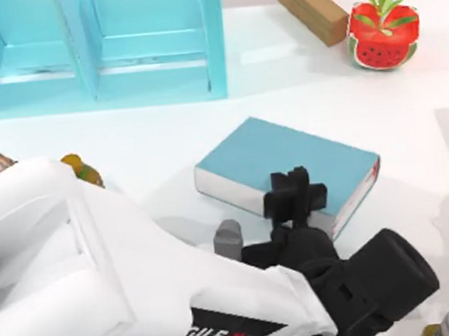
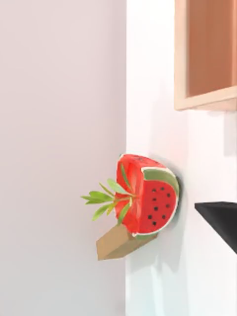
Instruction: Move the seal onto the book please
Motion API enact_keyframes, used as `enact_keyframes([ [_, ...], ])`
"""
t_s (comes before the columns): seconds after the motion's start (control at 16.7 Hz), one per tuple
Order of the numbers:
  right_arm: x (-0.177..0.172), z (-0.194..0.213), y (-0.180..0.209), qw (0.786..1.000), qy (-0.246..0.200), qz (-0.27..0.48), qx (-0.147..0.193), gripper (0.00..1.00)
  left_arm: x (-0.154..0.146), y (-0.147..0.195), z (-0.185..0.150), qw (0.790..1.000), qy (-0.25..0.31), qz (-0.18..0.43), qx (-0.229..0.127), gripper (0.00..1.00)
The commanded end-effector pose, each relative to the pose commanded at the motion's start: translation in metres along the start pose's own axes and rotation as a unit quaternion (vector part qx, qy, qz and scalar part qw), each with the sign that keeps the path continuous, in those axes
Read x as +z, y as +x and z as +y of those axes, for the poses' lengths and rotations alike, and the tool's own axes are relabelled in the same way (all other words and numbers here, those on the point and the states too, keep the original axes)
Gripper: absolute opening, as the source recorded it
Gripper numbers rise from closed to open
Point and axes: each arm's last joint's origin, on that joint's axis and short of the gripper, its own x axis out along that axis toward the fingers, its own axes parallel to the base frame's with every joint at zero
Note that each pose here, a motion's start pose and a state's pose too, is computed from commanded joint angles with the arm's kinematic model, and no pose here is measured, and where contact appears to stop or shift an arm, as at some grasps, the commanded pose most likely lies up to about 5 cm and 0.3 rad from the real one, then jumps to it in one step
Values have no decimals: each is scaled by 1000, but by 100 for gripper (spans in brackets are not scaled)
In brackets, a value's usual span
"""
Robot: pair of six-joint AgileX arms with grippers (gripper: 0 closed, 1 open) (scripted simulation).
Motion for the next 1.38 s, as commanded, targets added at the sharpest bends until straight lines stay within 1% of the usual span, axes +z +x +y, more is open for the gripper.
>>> enact_keyframes([
  [0.72,0,0,0,1000,0,0,0,100,0,0,0,1000,0,0,0,98],
  [0.78,0,0,0,1000,0,0,0,100,0,0,0,1000,0,0,0,100],
  [1.38,0,0,0,1000,0,0,0,100,-1,-1,1,1000,-1,1,0,100],
])
